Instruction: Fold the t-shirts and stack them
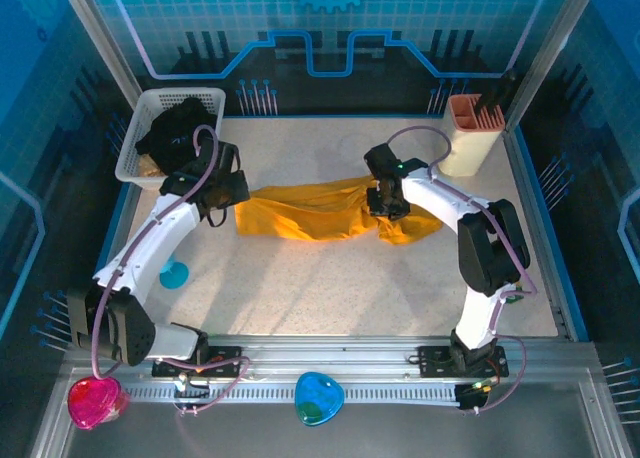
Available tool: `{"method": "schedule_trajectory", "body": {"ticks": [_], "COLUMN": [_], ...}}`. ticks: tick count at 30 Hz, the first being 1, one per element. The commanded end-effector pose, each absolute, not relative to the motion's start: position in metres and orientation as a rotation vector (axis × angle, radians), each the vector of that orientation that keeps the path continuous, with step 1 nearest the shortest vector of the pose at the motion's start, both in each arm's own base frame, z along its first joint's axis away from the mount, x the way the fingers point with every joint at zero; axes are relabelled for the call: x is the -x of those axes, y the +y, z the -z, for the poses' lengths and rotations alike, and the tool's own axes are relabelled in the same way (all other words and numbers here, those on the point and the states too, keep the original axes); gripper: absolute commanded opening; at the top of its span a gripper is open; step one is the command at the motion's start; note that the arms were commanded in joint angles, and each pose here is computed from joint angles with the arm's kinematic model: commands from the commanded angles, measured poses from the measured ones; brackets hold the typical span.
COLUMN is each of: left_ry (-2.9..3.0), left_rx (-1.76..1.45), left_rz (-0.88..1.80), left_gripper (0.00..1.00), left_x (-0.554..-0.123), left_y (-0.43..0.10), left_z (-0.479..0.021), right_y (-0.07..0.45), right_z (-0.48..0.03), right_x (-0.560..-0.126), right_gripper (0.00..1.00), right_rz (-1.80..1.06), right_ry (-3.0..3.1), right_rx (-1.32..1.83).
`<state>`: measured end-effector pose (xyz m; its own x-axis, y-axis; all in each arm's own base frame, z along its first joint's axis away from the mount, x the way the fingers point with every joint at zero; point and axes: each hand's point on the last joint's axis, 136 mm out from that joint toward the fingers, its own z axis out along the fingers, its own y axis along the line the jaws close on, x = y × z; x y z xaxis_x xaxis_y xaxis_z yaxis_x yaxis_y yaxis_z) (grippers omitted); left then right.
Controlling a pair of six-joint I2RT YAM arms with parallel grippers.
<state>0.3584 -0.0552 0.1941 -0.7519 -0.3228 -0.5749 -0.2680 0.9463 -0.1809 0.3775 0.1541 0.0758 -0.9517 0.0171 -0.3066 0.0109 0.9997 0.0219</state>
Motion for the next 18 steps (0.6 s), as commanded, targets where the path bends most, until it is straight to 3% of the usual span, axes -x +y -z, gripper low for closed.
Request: {"method": "schedule_trajectory", "body": {"ticks": [1,3,8,13,18], "left_ry": [2.437,2.442,2.440,2.433,2.431], "left_rx": [0.445,0.444,0.435,0.424,0.430], "left_rz": [0.134,0.131,0.116,0.094,0.101], "left_gripper": [0.00,0.00,0.00,0.00,0.00], "left_x": [-0.357,-0.356,-0.354,-0.350,-0.350], "left_y": [-0.052,-0.052,-0.050,-0.046,-0.047], "left_z": [-0.199,-0.198,-0.200,-0.204,-0.205], "right_y": [0.142,0.138,0.111,0.041,-0.007], "right_z": [-0.073,-0.073,-0.084,-0.119,-0.144], "right_x": [-0.377,-0.377,-0.373,-0.371,-0.402], "right_gripper": [0.12,0.00,0.00,0.00,0.00], "right_rz": [0.014,0.028,0.164,0.559,0.845], "right_ry": [2.826,2.828,2.820,2.747,2.630], "right_rx": [-0.063,-0.063,0.012,0.138,0.164]}}
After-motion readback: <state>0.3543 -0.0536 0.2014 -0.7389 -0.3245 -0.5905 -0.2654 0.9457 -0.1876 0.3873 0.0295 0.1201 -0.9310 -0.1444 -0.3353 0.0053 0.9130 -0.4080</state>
